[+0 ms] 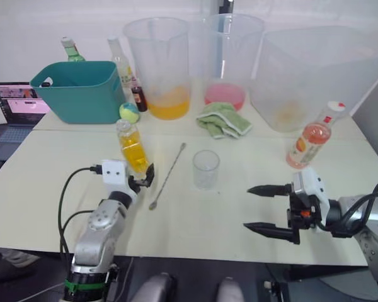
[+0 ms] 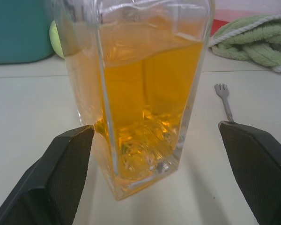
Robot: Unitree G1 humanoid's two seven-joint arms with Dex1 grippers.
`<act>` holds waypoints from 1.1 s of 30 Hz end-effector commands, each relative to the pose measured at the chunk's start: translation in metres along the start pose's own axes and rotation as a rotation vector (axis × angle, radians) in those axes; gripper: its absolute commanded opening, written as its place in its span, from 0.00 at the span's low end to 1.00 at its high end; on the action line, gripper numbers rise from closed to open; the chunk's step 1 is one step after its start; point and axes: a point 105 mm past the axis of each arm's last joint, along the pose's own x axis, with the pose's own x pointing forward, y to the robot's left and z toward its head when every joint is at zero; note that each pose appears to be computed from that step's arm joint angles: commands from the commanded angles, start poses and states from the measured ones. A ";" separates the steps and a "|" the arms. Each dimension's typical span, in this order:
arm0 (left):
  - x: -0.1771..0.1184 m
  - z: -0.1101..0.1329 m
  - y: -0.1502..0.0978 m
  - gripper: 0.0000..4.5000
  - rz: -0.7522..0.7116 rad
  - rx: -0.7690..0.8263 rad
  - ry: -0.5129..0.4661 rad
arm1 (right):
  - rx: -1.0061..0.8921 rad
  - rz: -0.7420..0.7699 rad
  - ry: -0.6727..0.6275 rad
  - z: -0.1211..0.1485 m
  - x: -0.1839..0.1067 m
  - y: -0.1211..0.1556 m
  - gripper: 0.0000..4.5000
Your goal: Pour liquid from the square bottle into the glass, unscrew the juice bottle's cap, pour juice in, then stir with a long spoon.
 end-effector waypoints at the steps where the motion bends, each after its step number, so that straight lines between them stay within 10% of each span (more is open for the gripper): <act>1: -0.007 0.006 -0.033 1.00 0.023 -0.011 -0.075 | -0.037 0.010 -0.007 0.018 -0.005 0.001 0.99; 7: -0.013 -0.001 -0.080 1.00 0.014 -0.023 -0.107 | -0.030 0.027 0.004 0.022 -0.006 0.005 0.99; 33: 0.008 0.029 -0.044 1.00 0.163 0.038 -0.216 | -0.018 0.011 -0.020 0.013 0.004 0.009 0.99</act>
